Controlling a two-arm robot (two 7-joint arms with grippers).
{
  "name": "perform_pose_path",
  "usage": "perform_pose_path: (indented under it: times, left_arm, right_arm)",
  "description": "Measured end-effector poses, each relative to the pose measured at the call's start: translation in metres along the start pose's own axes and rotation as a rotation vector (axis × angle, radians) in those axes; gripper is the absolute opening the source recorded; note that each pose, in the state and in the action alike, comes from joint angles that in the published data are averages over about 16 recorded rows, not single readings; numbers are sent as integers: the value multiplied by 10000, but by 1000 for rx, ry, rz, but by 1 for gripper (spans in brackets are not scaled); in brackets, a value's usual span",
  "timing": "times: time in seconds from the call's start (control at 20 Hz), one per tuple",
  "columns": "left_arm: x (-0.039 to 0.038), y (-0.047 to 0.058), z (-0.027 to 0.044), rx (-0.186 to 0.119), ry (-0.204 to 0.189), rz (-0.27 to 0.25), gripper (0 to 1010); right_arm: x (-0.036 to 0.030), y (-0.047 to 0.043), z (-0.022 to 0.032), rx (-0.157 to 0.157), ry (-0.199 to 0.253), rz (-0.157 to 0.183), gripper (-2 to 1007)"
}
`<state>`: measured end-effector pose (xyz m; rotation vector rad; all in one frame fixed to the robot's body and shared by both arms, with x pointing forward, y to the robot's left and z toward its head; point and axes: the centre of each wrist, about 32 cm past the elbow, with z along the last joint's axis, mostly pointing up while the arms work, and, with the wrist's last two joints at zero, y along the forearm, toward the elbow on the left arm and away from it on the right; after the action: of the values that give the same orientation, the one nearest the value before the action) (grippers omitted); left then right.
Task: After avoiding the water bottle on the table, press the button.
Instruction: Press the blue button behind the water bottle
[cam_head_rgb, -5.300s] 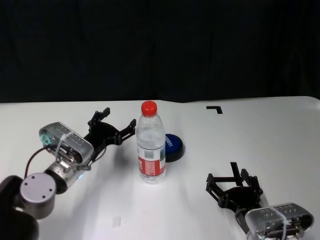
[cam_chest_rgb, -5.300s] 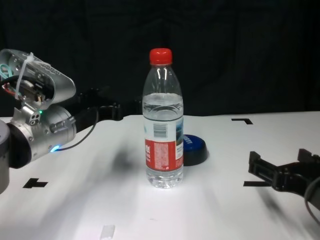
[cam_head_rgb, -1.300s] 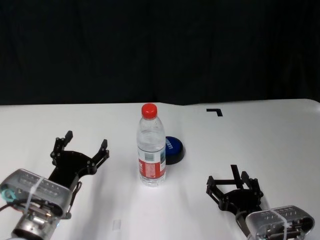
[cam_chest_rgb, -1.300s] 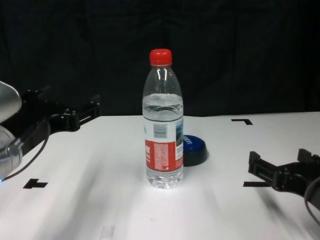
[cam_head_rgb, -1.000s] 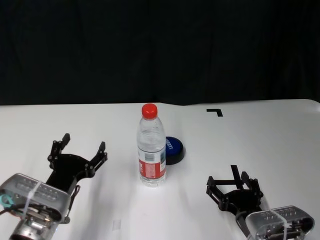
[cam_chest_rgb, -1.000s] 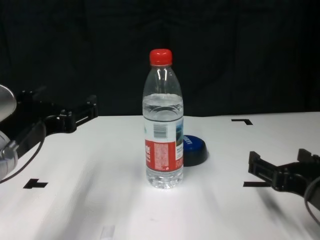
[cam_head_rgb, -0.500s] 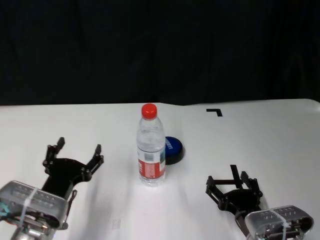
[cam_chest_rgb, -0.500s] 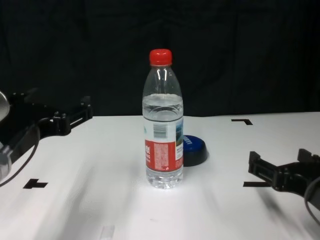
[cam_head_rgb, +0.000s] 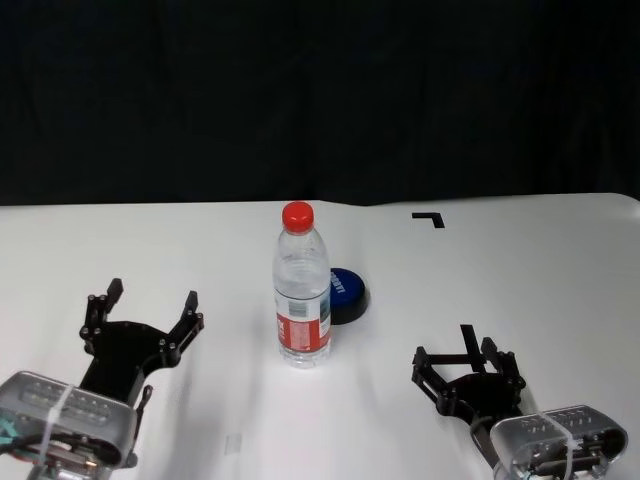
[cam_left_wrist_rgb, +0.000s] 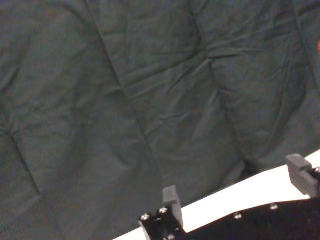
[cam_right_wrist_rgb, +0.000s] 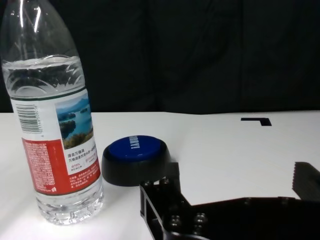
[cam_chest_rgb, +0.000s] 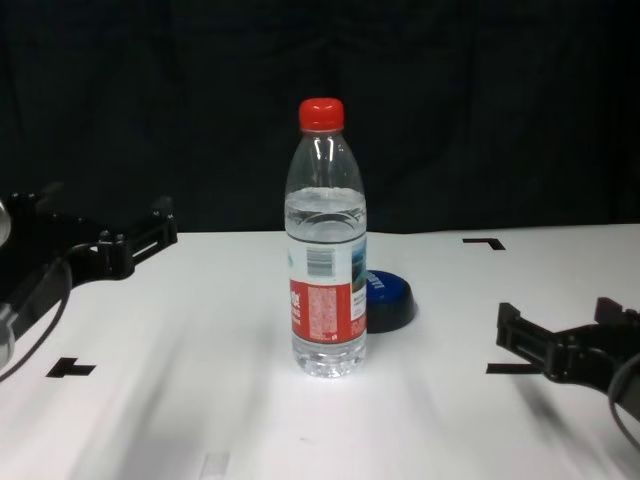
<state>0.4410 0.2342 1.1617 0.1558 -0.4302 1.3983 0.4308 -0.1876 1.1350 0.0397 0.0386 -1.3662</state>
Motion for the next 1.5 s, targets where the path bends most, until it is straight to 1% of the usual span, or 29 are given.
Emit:
perform_pose_path:
  times: [0.7, 1.5]
  left_arm:
    - [-106, 163, 28, 23, 14, 34, 1009]
    - [-261, 301, 7, 48, 41, 54, 1009]
  right_arm:
    - [0, 0, 0, 0, 0, 0, 1003]
    - [0, 0, 0, 0, 0, 0, 1003]
